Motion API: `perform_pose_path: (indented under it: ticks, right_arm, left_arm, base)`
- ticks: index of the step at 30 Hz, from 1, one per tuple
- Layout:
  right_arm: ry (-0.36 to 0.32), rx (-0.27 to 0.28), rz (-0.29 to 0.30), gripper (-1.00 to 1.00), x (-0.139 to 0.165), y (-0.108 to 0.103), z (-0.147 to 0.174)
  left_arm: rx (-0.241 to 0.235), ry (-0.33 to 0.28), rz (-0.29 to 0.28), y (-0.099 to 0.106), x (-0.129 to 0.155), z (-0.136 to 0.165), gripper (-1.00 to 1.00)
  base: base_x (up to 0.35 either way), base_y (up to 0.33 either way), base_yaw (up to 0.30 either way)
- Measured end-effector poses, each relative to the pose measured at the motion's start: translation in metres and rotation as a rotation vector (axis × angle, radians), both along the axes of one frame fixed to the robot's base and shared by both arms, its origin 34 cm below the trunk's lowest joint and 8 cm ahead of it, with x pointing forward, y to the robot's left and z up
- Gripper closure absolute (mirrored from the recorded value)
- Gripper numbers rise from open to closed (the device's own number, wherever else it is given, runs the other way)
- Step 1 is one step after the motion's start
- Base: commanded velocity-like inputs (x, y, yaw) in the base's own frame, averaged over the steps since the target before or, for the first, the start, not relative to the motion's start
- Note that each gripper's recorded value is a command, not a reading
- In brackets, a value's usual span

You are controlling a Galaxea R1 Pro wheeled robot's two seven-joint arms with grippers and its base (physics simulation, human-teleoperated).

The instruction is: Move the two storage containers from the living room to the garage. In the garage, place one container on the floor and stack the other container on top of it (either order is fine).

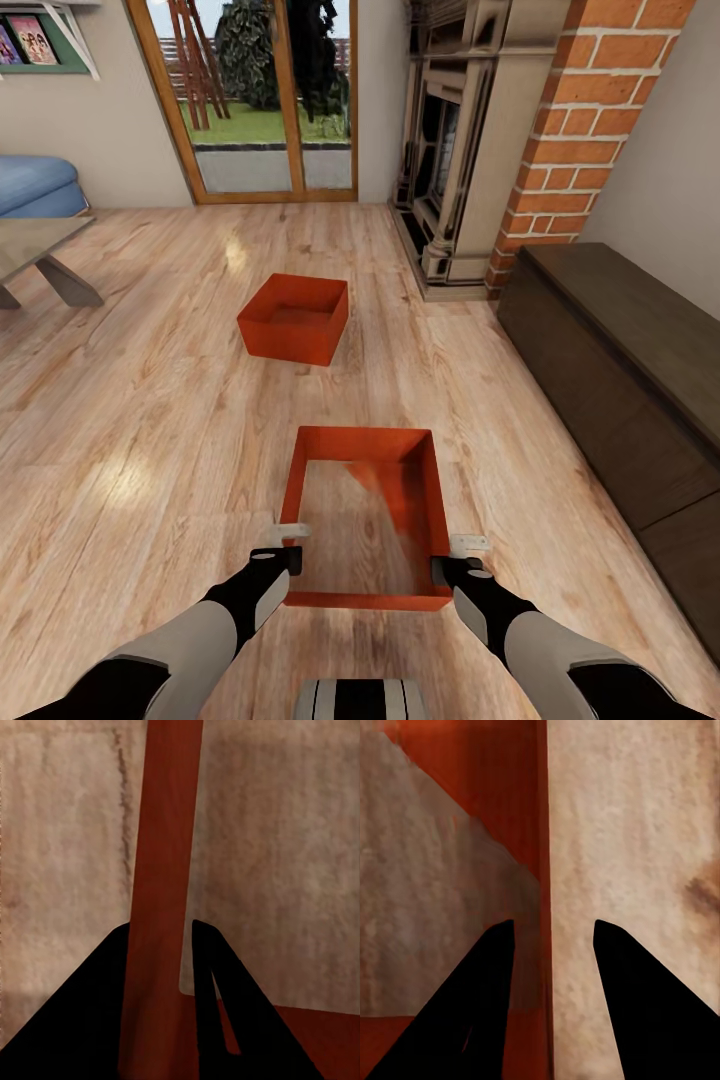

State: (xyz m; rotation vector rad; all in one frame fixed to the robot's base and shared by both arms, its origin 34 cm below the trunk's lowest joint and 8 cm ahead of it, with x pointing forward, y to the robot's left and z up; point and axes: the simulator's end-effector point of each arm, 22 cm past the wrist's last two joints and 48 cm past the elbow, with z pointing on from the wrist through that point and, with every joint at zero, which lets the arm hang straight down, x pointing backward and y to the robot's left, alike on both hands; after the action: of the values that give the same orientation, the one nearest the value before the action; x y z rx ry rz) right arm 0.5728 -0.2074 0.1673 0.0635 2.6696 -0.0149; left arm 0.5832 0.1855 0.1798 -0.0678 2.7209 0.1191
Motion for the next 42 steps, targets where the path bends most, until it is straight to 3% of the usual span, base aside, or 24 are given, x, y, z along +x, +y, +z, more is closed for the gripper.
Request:
perform_pose_path:
  ticks: [10,17,42]
  right_arm:
    - [0.000,-0.002,0.006,1.00,0.000,0.000,0.000]
    - [-0.029,0.002,0.004,1.00,0.009,0.000,0.015]
    - [-0.027,0.005,0.006,1.00,0.023,0.000,0.071]
  left_arm:
    - [-0.002,0.000,0.001,0.000,0.000,0.000,1.00]
    - [0.001,-0.029,-0.001,0.001,0.010,0.016,1.00]
    - [-0.001,-0.027,0.001,0.001,0.024,0.071,1.00]
  base:
    - [0.000,0.000,0.000]
    - [0.000,0.000,0.000]
    - [0.000,0.000,0.000]
